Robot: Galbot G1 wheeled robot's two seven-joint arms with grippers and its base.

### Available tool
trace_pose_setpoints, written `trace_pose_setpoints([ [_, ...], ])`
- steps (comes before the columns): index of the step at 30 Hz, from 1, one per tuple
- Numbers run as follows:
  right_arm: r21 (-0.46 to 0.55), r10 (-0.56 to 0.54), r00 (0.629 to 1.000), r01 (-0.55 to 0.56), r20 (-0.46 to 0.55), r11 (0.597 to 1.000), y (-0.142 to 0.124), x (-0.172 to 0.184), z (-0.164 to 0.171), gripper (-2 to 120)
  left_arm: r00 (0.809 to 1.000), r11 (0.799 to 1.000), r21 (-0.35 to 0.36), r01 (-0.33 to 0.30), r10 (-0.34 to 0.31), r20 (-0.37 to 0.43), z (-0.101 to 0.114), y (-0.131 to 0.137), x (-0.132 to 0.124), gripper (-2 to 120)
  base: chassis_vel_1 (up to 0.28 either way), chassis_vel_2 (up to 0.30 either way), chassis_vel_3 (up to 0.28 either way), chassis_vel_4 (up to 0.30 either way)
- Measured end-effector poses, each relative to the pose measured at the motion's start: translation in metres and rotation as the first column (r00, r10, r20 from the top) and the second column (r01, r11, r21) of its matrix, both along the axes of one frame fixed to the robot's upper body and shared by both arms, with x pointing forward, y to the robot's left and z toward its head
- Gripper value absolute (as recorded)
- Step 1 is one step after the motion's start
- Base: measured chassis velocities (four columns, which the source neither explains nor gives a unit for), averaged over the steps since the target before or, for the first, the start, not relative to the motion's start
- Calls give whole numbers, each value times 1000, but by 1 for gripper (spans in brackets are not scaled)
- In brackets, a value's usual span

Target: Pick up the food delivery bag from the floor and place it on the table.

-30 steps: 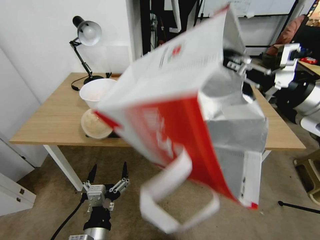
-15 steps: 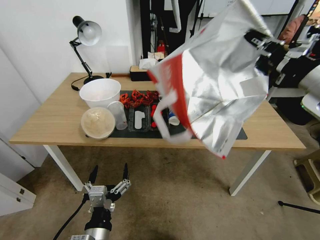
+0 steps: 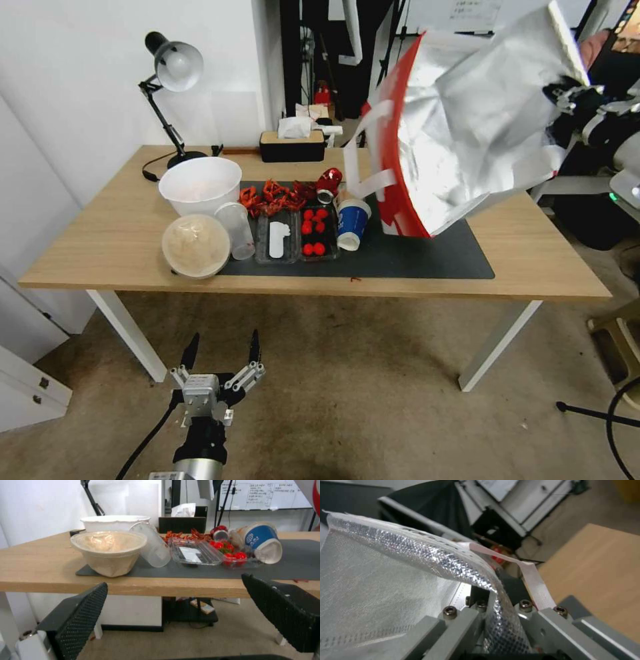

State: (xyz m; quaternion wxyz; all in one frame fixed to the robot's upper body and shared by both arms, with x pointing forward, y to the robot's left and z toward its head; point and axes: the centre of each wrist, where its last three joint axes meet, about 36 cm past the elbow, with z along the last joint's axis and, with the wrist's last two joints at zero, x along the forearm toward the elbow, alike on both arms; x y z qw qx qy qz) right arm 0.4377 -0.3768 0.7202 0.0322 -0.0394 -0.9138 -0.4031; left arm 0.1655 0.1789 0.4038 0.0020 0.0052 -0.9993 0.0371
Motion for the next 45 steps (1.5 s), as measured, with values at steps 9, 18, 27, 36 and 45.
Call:
trace_pose_setpoints([
  [9,24,-100,991,103,-93,994,-2,10,-14,0,1000,1000,9,2,-2,-1,-3,0,1,100,0,0,0,0],
  [18,34,-163,970,172,-181,984,-3,21,-28,0,1000,1000,15,4,-4,-3,-5,2,2,100,0,0,0,0],
  [27,22,-186,954,197,-235,980,-5,33,-34,0,1000,1000,13,4,-4,-3,-8,2,6,100,0,0,0,0],
  [36,-1,-189,943,197,-274,980,0,47,-41,0,1000,1000,12,6,-6,-6,-9,2,7,100,0,0,0,0],
  [45,-8,-178,937,184,-300,983,1,54,-44,0,1000,1000,12,5,-5,-14,-11,2,5,100,0,0,0,0],
])
